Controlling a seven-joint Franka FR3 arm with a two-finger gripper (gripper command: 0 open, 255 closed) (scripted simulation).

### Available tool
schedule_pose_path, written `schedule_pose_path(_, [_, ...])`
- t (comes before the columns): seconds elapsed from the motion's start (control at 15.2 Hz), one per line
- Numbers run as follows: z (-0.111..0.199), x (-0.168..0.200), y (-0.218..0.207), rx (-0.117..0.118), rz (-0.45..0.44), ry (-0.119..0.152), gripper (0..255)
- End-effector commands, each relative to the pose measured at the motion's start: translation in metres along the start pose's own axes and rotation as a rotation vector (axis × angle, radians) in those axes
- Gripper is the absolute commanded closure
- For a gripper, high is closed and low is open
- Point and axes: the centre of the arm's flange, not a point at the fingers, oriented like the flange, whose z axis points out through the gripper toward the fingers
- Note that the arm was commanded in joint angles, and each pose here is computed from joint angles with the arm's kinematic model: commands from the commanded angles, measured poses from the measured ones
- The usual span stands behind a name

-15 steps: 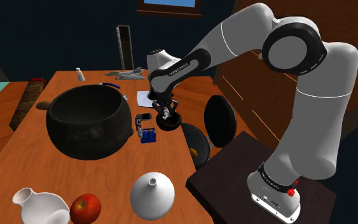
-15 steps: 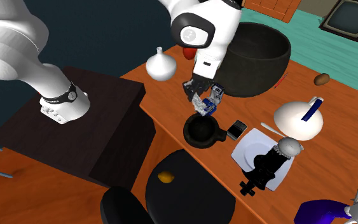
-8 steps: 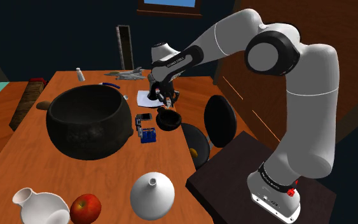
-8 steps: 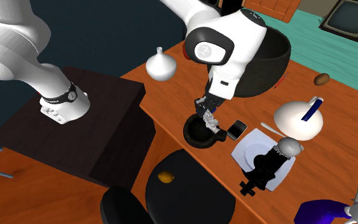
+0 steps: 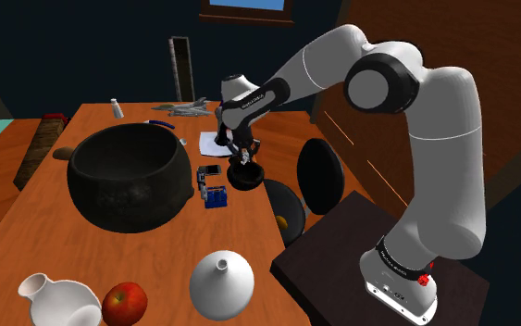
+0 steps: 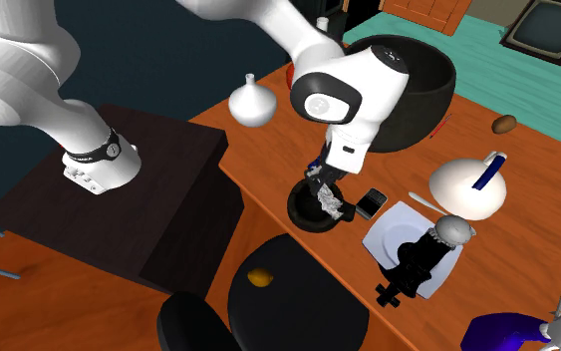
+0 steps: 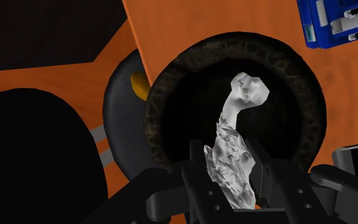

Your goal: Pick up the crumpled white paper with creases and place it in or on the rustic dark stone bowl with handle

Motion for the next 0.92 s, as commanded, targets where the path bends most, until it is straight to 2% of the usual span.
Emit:
schedule_pose_path(0.0, [0.009,0.0,-0.002,0.0,0.0,0.0,255])
schedule_pose_path(0.33, [0.034,0.001,-0.008,0.0,0.0,0.0,255])
schedule_pose_path(0.79, [0.034,0.001,-0.008,0.0,0.0,0.0,255])
schedule_pose_path(0.86, [0.034,0.001,-0.008,0.0,0.0,0.0,0])
